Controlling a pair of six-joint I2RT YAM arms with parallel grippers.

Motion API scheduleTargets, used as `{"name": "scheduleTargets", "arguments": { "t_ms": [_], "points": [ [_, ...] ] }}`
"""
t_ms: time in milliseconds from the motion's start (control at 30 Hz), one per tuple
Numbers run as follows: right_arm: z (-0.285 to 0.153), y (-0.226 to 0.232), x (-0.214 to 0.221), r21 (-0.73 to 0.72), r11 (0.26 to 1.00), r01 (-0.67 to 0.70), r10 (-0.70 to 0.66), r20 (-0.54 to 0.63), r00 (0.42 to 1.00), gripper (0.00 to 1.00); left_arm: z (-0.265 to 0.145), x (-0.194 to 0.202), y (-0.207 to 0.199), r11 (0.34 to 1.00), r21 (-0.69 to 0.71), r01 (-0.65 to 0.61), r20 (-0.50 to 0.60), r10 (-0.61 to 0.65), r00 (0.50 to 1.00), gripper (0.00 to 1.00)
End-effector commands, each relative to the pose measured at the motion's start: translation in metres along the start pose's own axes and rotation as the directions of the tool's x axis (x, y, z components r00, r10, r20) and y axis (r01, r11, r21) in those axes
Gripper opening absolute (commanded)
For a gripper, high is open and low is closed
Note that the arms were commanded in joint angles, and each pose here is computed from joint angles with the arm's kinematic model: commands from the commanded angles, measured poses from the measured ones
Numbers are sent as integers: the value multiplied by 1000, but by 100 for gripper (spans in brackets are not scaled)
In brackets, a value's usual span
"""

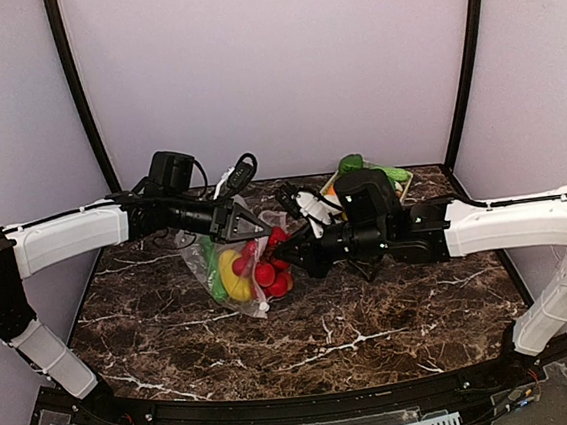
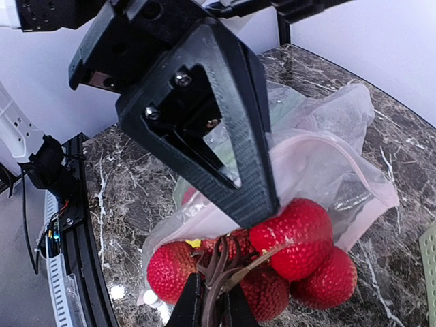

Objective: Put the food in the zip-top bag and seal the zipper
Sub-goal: Place the fake fruit in the zipper food storage bag.

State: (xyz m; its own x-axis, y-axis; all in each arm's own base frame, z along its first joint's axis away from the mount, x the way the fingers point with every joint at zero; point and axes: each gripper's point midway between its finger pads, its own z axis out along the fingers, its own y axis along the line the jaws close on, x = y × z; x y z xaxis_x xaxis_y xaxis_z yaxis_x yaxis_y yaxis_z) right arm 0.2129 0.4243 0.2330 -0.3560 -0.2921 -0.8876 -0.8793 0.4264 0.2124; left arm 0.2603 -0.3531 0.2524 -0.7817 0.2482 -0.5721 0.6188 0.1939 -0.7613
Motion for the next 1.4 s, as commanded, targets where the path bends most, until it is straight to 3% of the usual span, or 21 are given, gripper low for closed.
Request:
{"name": "scheduleTargets", "arguments": {
  "t_ms": [0,133,767,1033,1167,1367],
  "points": [
    [2,31,-35,-145,988,62,-50,87,995,0,-1,0,-5,999,3,-49,0,49,999,1],
    [3,36,-32,-177,982,65,-48,102,994,0,-1,3,-3,999,-8,-50,-18,50,999,1],
    [33,-47,-14,93,993,-76,62,147,987,0,-3,7,-29,991,109,-80,-34,84,996,1],
    [46,-20,-31,-93,993,-66,84,203,976,0,1,10,-21,993,102,-61,-39,65,997,1],
    [58,-1,-23,-212,975,-62,95,146,985,0,2,10,-18,994,93,-61,-38,65,997,1],
    [75,-34,-1,-69,983,-172,179,116,977,0,3,11,-19,993,105,-56,-40,60,997,1]
  ]
}}
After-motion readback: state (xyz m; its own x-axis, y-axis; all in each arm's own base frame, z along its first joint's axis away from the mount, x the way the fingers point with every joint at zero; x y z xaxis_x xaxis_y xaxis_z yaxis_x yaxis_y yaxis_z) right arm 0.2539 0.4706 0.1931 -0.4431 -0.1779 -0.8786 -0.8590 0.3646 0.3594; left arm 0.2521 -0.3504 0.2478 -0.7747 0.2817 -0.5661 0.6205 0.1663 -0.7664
